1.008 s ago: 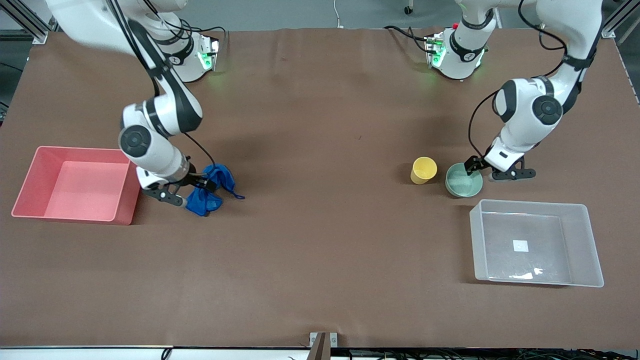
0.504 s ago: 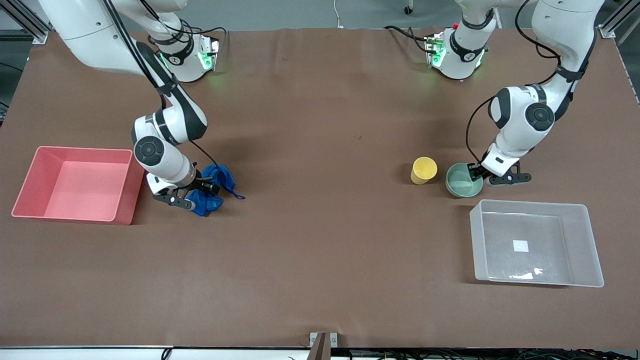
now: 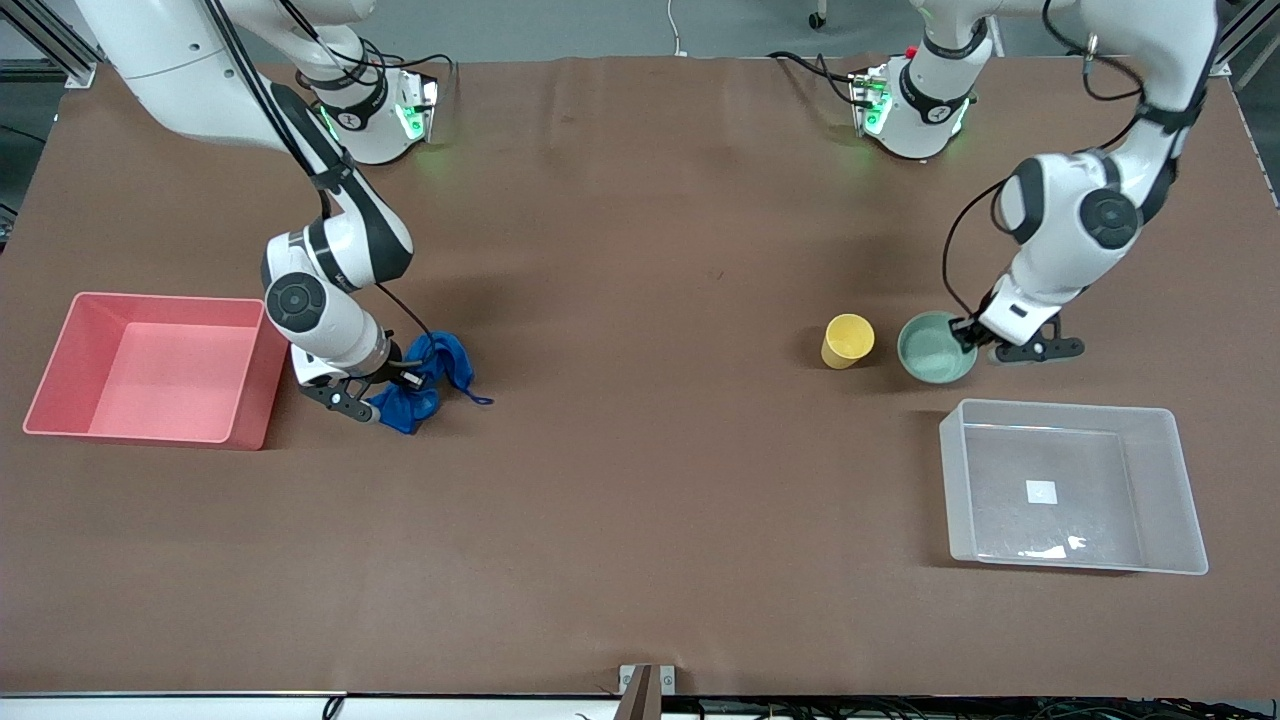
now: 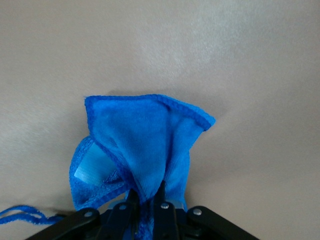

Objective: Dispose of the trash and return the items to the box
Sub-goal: 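Grasp the blue cloth with the right gripper while the left gripper grasps the bowl, then drop the cloth into the pink bin while the left gripper places the bowl, then raise the right gripper from the pink bin while the left gripper withdraws, then lower the left gripper onto the yellow cup and grasp it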

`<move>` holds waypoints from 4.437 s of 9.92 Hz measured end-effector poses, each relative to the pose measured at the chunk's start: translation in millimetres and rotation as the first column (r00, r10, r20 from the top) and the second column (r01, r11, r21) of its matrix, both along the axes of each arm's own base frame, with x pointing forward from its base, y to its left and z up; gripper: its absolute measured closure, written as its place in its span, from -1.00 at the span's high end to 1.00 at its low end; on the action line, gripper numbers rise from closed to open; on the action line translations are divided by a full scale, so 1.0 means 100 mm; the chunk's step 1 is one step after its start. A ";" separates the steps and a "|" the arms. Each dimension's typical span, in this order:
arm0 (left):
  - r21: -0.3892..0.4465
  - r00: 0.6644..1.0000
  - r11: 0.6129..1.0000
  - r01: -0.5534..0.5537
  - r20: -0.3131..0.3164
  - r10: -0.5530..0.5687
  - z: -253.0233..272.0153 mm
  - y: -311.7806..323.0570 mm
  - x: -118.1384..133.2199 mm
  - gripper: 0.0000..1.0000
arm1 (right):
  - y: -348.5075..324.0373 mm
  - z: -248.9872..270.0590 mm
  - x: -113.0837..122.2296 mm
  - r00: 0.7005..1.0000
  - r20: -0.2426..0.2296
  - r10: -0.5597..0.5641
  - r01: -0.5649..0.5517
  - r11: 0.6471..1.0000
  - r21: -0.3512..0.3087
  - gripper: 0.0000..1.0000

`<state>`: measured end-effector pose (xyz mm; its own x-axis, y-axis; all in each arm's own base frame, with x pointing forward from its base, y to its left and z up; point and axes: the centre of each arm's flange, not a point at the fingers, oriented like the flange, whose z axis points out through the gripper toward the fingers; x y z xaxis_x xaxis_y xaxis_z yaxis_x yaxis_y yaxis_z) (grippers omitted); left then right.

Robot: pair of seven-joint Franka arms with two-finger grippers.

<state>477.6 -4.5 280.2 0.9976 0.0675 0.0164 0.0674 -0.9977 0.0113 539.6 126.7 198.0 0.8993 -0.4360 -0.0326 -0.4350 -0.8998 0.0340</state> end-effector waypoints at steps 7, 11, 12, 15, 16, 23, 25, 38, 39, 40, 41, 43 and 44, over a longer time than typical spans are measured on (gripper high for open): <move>0.044 0.993 0.998 0.050 0.102 -0.054 0.72 0.45 1.64 -0.92 | -0.89 2.78 0.51 0.965 -0.238 0.112 -0.146 0.981 -0.131 -0.72; 0.061 0.991 0.994 0.090 0.096 -0.096 0.05 0.63 2.35 -0.92 | -3.18 2.56 0.42 0.919 -0.229 0.319 -0.342 0.937 -0.068 -0.72; 0.050 0.992 0.994 0.099 0.078 -0.102 -0.14 0.68 2.36 -0.93 | -3.44 2.25 0.35 0.915 -0.207 0.346 -0.368 0.927 -0.076 -0.72; 0.020 0.992 0.993 0.113 0.053 -0.114 -0.52 0.78 2.34 -0.88 | -3.52 1.26 0.11 0.919 -0.150 0.364 -0.375 0.925 -0.055 -0.74; 0.021 0.992 0.993 0.113 0.047 -0.114 -0.60 0.79 2.33 -0.85 | -3.48 0.99 0.03 0.924 -0.125 0.361 -0.369 0.928 -0.047 -0.74; 0.011 0.978 0.990 0.139 0.156 -0.139 0.84 0.60 2.27 0.89 | -3.35 0.45 -0.14 0.921 -0.072 0.384 -0.388 0.921 -0.049 0.32; -0.003 0.980 0.986 0.166 0.108 -0.165 1.66 0.20 1.92 1.00 | -3.25 1.19 0.04 0.938 -0.019 0.347 -0.347 0.936 -0.050 0.87; -0.034 0.972 0.973 0.226 0.070 -0.224 -0.05 -1.40 -0.12 0.89 | -2.12 4.56 -0.03 0.975 0.042 0.218 -0.221 0.973 0.065 1.00; -0.043 0.973 0.974 0.224 0.062 -0.221 -0.24 -1.40 -0.11 0.86 | -2.13 4.56 -0.03 0.975 0.042 0.218 -0.220 0.973 0.064 1.00; -0.049 0.974 0.974 0.222 0.045 -0.220 -0.38 -1.41 -0.13 0.77 | -2.13 4.56 -0.03 0.975 0.040 0.218 -0.220 0.974 0.059 1.00; -0.052 0.975 0.974 0.220 0.030 -0.219 -0.47 -1.40 -0.14 0.44 | -2.14 4.56 -0.04 0.975 0.036 0.218 -0.220 0.974 0.051 1.00; -0.054 0.976 0.974 0.219 0.020 -0.218 -0.52 -1.41 -0.15 -0.15 | -2.11 4.55 -0.03 0.973 0.031 0.227 -0.228 0.973 0.041 1.00; -0.054 0.976 0.974 0.219 0.022 -0.218 -0.51 -1.41 -0.14 -0.42 | -2.09 4.55 -0.03 0.971 0.031 0.237 -0.238 0.970 0.039 1.00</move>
<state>463.5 -145.3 229.0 0.9879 -0.1510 0.0346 -0.1530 -0.9860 0.0666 536.7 -82.4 653.5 0.9778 -0.2082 -0.0219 -0.2086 -0.9779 -0.0149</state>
